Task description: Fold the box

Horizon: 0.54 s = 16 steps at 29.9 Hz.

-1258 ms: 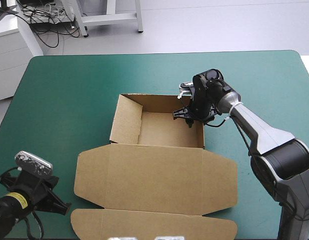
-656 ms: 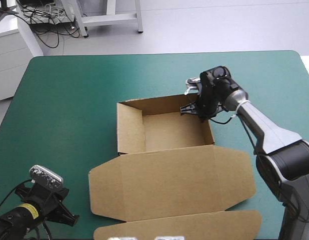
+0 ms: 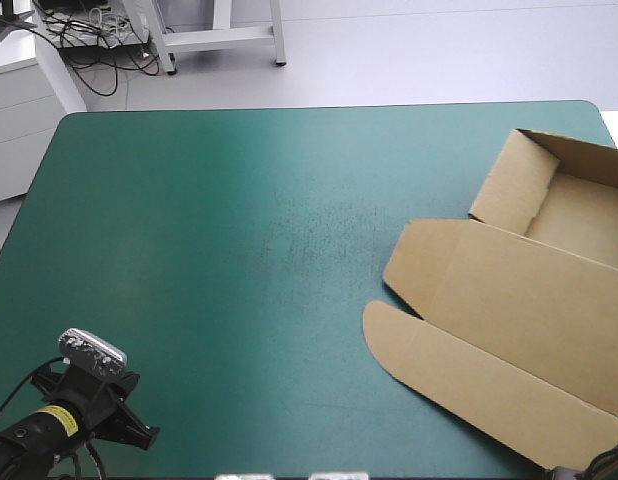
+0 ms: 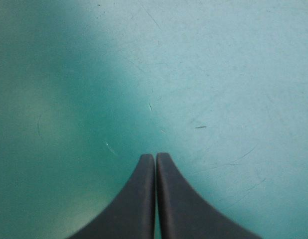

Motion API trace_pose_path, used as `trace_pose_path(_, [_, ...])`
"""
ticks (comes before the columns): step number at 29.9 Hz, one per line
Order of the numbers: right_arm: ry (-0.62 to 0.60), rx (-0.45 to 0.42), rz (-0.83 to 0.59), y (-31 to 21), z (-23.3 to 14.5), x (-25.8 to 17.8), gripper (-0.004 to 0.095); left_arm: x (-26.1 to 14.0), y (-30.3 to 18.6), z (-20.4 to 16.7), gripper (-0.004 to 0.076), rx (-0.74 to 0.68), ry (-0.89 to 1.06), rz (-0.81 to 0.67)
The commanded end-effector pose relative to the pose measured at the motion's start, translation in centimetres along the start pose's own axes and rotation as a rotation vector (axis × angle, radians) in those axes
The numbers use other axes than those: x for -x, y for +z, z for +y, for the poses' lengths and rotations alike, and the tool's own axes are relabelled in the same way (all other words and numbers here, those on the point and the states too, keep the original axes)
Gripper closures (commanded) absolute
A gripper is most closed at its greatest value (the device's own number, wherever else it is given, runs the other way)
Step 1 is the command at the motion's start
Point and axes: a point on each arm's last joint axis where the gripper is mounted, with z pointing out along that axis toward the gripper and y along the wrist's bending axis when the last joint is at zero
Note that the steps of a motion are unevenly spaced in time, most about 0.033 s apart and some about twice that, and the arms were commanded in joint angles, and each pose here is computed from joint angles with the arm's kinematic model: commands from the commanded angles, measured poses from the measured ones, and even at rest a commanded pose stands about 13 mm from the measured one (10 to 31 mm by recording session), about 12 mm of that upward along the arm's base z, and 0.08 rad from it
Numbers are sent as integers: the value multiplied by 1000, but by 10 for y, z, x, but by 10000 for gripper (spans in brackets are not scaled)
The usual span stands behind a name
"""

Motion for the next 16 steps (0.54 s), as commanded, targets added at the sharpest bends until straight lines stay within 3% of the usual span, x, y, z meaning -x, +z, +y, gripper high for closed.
trace_pose_path(1, [134, -17, -43, -24, -35, -5, 909, 11, -4, 1, 734, 9, -2, -74])
trace_pose_path(3, [237, 3, -36, -21, -43, -6, 907, 11, -4, 1, 734, 9, -2, -74])
trace_pose_path(6, [245, 31, -33, -20, -43, -6, 885, 11, -4, 1, 734, 9, -2, -74])
trace_pose_path(12, [241, 17, -32, -20, -45, -6, 612, 11, -4, 1, 734, 9, -2, -74])
trace_pose_path(16, [243, 17, -33, -20, -45, -6, 557, 11, -4, 1, 734, 9, -6, -74])
